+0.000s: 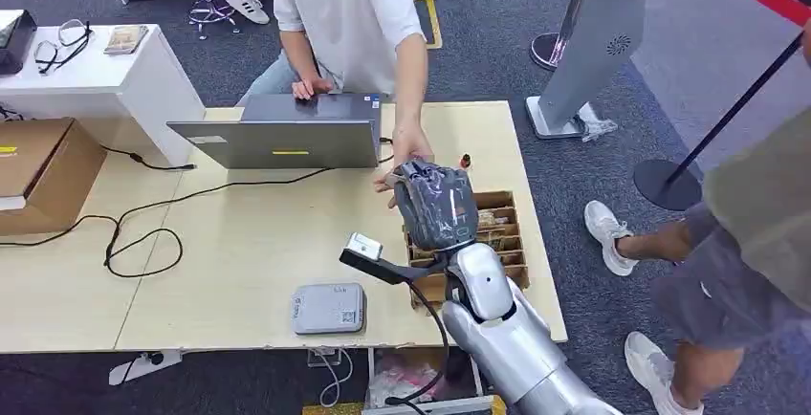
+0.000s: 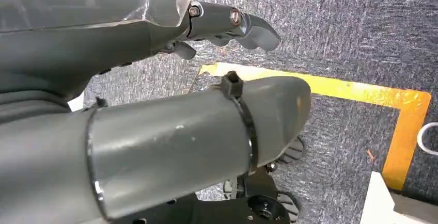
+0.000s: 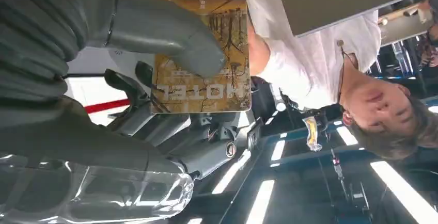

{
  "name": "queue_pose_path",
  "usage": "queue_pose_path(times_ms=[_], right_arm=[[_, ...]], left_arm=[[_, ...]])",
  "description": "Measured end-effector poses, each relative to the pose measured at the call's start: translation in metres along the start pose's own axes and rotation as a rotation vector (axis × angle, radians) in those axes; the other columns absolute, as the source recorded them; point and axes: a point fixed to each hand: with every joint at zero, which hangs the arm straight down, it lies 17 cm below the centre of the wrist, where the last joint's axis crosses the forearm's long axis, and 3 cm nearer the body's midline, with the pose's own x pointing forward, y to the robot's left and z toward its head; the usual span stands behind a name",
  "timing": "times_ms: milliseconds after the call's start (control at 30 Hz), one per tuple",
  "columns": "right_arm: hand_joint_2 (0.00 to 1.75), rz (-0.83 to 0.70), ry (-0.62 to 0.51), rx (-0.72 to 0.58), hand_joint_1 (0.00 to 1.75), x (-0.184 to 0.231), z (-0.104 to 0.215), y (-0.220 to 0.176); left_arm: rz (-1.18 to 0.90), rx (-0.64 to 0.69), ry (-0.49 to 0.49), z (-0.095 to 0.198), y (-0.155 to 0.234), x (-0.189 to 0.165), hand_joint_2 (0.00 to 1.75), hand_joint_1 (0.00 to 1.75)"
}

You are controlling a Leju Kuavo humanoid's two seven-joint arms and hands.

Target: Pass the card to the sensor for recognition and then transmit it.

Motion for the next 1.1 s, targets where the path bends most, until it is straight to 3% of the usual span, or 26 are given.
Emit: queue_pose_path(times_ms=[267, 633, 867, 1100], right_arm=[[1.75, -0.062, -0.004, -0.015, 1.75, 0.004, -0.002, -0.005], [1.75, -0.401, -0.111, -0.047, 1.75, 0.054, -0.007, -0.041], [1.75, -0.692, -0.181, 0.078, 1.75, 0.097, 0.005, -0.03], [1.75, -1.003, -0.178, 0.246, 1.75, 0.128, 0.014, 0.001]], left_arm=[[-0.003, -0.002, 0.0, 0.0, 0.0, 0.0, 0.0, 0.0], [0.002, 0.0, 0.003, 0.0, 0.0, -0.001, 0.0, 0.0], [0.004, 0.0, 0.01, 0.0, 0.0, -0.002, 0.0, 0.0], [0.021, 0.002, 0.029, 0.0, 0.001, -0.004, 0.0, 0.0]])
